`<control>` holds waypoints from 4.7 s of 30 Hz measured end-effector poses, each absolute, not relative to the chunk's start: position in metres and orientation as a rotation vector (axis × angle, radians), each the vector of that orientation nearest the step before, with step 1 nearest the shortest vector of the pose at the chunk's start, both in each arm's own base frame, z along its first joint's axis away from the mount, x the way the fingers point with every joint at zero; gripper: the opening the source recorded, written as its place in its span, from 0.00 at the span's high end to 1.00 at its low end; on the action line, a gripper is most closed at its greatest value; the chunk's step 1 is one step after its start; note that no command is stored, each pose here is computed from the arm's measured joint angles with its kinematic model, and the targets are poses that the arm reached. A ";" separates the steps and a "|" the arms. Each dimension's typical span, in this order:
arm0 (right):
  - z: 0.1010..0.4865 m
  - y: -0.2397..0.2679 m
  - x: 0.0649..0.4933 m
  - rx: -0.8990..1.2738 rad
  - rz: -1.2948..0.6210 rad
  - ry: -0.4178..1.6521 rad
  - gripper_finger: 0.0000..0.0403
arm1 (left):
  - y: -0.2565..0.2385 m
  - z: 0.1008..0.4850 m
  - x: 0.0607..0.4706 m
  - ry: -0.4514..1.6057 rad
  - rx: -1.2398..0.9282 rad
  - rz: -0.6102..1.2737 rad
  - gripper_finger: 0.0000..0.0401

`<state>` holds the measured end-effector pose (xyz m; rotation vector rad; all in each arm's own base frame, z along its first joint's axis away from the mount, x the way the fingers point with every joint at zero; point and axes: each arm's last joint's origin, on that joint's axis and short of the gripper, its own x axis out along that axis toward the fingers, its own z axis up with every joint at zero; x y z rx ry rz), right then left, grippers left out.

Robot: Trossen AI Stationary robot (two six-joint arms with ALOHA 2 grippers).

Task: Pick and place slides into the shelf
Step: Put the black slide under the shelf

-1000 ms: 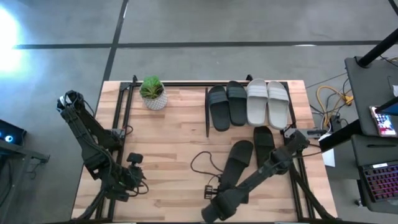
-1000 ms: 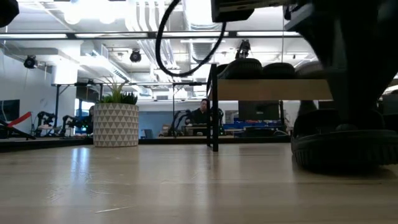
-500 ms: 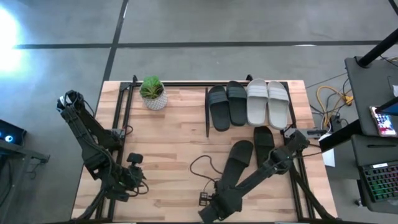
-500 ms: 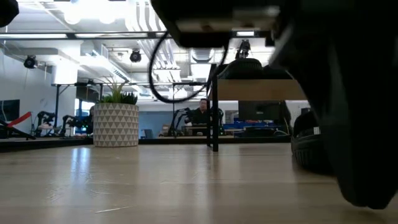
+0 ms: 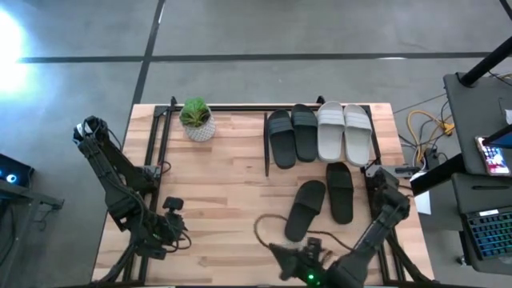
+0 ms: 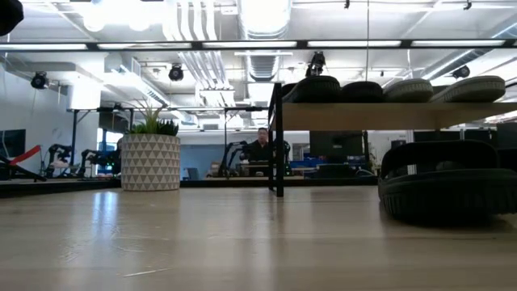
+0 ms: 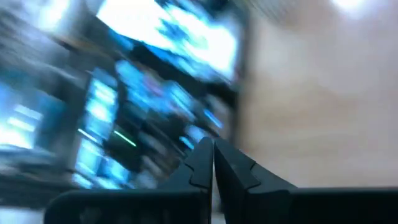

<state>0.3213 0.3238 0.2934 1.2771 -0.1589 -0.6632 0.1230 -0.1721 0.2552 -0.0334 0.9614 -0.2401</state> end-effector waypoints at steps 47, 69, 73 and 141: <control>0.325 0.331 0.260 1.031 -0.746 0.423 0.98 | -0.172 0.260 0.123 0.983 -0.293 -0.124 0.71; 0.479 0.362 0.266 0.839 0.062 -0.128 0.98 | -0.170 0.261 0.125 0.980 -0.291 -0.118 0.71; 0.477 0.363 0.269 0.858 0.148 -0.079 0.98 | -0.170 0.261 0.125 0.980 -0.290 -0.119 0.71; 0.139 0.240 0.363 0.956 -1.628 1.190 0.98 | -0.169 0.255 0.124 0.989 -0.205 -0.140 0.71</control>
